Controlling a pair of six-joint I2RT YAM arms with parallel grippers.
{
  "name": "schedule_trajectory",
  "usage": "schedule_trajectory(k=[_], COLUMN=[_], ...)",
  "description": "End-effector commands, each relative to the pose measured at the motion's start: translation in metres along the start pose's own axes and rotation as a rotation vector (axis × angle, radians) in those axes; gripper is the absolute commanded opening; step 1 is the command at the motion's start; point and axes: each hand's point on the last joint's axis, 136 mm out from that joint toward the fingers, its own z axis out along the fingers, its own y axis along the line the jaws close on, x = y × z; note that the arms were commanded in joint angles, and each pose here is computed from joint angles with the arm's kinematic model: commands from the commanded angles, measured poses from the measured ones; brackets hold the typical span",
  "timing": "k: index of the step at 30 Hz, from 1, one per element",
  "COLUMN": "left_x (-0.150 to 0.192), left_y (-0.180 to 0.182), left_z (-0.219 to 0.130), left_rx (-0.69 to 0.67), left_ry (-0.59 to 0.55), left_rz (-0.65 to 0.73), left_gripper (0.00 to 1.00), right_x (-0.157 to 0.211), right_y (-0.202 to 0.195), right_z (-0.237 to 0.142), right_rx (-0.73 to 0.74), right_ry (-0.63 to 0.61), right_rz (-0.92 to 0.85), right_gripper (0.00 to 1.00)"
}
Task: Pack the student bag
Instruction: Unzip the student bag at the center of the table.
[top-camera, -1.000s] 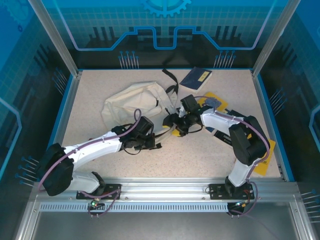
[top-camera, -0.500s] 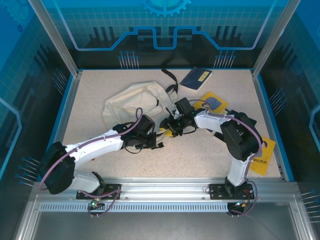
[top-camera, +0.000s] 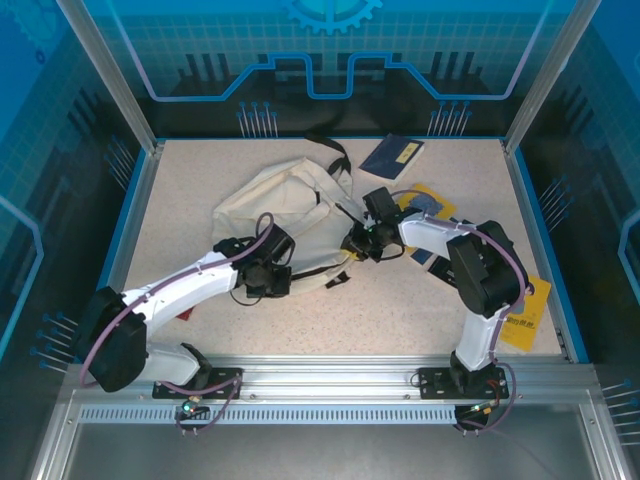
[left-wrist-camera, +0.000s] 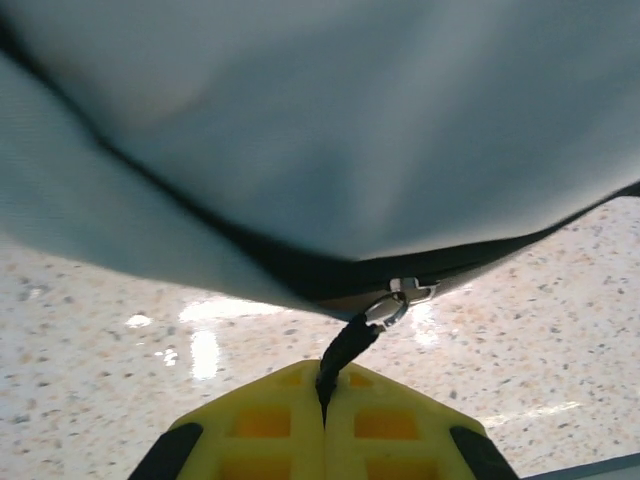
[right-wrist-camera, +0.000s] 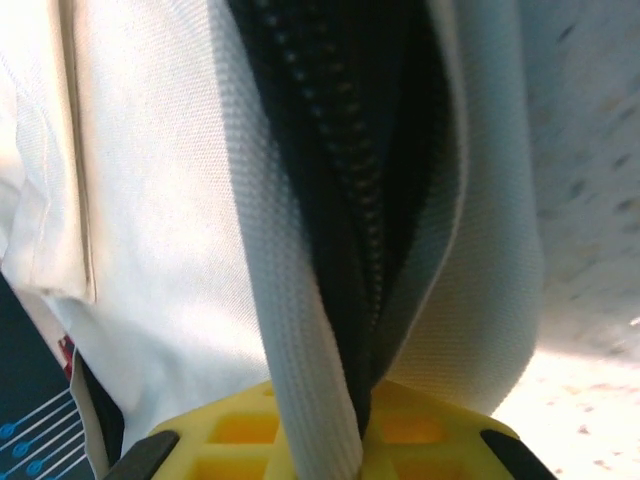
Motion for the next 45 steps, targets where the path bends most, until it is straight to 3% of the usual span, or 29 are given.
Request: schedule_trajectory(k=[1,3,7,9,18,26,30,38,45], left_x=[0.000,-0.004,-0.014,-0.019,-0.033,-0.031,-0.027,-0.023,-0.027], left_y=[0.013,-0.001,-0.032,-0.041,-0.077,-0.088,-0.078,-0.043,-0.010], left_z=[-0.012,-0.012,-0.014,-0.017,-0.019,-0.014,-0.014,-0.014,-0.014], left_rx=[-0.031,0.037,0.166,0.196,0.283,0.302,0.266,0.130,-0.017], left_ry=[0.011,0.009,0.011,0.005,-0.022,-0.006,-0.010,0.006,0.049], left_rz=[0.007,0.024,0.066,0.084,0.142,0.165,0.162,0.193,0.245], left_gripper=[0.00,0.00,0.00,0.00,0.00,0.00,0.00,0.00,0.00], right_x=[-0.016,-0.012,0.011,0.024,0.074,0.084,0.073,0.060,0.065], right_y=[-0.017,-0.005,0.017,0.021,0.040,0.051,0.049,0.021,-0.007], right_z=[-0.002,-0.005,-0.018,-0.025,-0.037,-0.018,-0.006,0.005,0.008], right_rx=[0.070,0.014,-0.072,-0.090,-0.183,-0.163,-0.129,0.008,0.101], right_ry=[-0.040,-0.015,0.046,0.058,0.126,0.139,0.120,0.054,0.060], right_rz=[-0.006,-0.020,-0.036,-0.024,0.044,0.065,0.077,0.071,0.043], right_gripper=[0.17,0.25,0.53,0.61,0.64,0.69,0.65,0.21,0.19])
